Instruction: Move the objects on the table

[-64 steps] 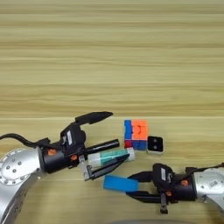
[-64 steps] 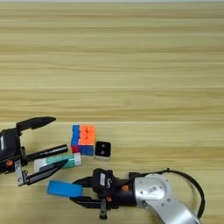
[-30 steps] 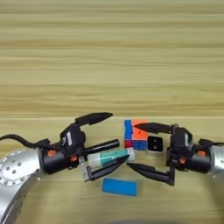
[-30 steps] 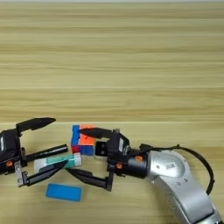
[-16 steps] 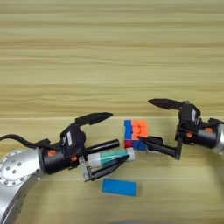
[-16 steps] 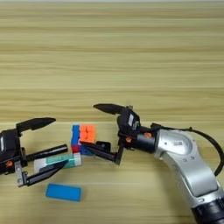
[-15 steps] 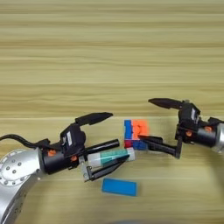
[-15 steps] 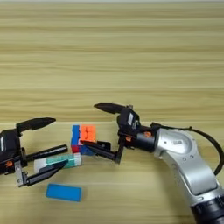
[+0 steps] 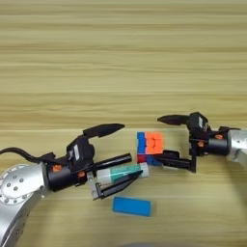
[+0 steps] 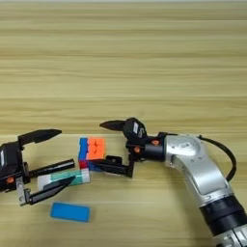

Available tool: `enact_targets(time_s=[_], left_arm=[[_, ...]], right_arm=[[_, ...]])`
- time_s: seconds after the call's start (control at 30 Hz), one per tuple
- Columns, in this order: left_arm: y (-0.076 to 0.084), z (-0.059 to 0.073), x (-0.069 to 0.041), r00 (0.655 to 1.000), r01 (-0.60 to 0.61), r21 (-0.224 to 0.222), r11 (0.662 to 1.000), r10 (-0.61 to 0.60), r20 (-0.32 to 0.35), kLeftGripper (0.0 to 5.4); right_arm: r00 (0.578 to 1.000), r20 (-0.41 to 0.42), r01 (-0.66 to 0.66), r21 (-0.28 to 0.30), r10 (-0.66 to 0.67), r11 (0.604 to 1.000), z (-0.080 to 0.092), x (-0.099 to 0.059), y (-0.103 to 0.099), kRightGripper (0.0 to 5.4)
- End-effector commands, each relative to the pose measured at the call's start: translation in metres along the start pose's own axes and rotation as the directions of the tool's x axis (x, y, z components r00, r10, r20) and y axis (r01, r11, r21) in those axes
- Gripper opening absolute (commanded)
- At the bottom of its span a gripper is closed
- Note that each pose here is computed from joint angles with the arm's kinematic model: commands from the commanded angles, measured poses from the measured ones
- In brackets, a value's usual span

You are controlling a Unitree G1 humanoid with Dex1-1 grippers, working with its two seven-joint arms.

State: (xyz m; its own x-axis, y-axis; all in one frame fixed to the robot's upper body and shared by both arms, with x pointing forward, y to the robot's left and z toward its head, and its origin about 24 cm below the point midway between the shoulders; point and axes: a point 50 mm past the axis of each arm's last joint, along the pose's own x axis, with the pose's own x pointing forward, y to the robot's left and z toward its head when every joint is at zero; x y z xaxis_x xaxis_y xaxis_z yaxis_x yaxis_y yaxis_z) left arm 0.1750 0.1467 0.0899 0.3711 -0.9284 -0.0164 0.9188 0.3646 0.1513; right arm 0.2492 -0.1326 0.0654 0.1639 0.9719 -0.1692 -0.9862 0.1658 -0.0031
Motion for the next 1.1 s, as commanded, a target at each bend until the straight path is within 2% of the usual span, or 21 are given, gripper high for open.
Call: enact_targets(time_s=[0.03,0.37,0.6,0.97,1.1], left_arm=[[0.001,0.002,0.000,1.000,0.003,0.016,1.000,-0.003,-0.007,5.40],[-0.001,0.003,0.000,1.000,0.001,0.013,1.000,-0.001,-0.007,5.40],[-0.002,0.003,-0.001,1.000,0.001,0.013,1.000,-0.001,-0.006,5.40],[-0.002,0.003,0.000,1.000,-0.001,0.012,1.000,0.001,-0.005,5.40],[-0.002,0.003,0.000,1.000,-0.002,0.011,1.000,0.002,-0.005,5.40]], right_arm=[[0.999,-0.042,-0.016,-0.009,0.016,1.000,0.000,0.000,-0.010,5.38],[0.994,-0.105,-0.040,-0.021,0.038,0.999,-0.012,0.010,-0.016,5.38],[0.987,-0.139,-0.089,-0.019,0.086,0.996,-0.021,0.017,-0.010,4.60],[0.989,-0.134,-0.065,-0.034,0.060,0.997,-0.022,0.020,-0.011,3.37],[0.990,-0.130,-0.055,-0.036,0.050,0.998,-0.022,0.020,-0.012,3.33]])
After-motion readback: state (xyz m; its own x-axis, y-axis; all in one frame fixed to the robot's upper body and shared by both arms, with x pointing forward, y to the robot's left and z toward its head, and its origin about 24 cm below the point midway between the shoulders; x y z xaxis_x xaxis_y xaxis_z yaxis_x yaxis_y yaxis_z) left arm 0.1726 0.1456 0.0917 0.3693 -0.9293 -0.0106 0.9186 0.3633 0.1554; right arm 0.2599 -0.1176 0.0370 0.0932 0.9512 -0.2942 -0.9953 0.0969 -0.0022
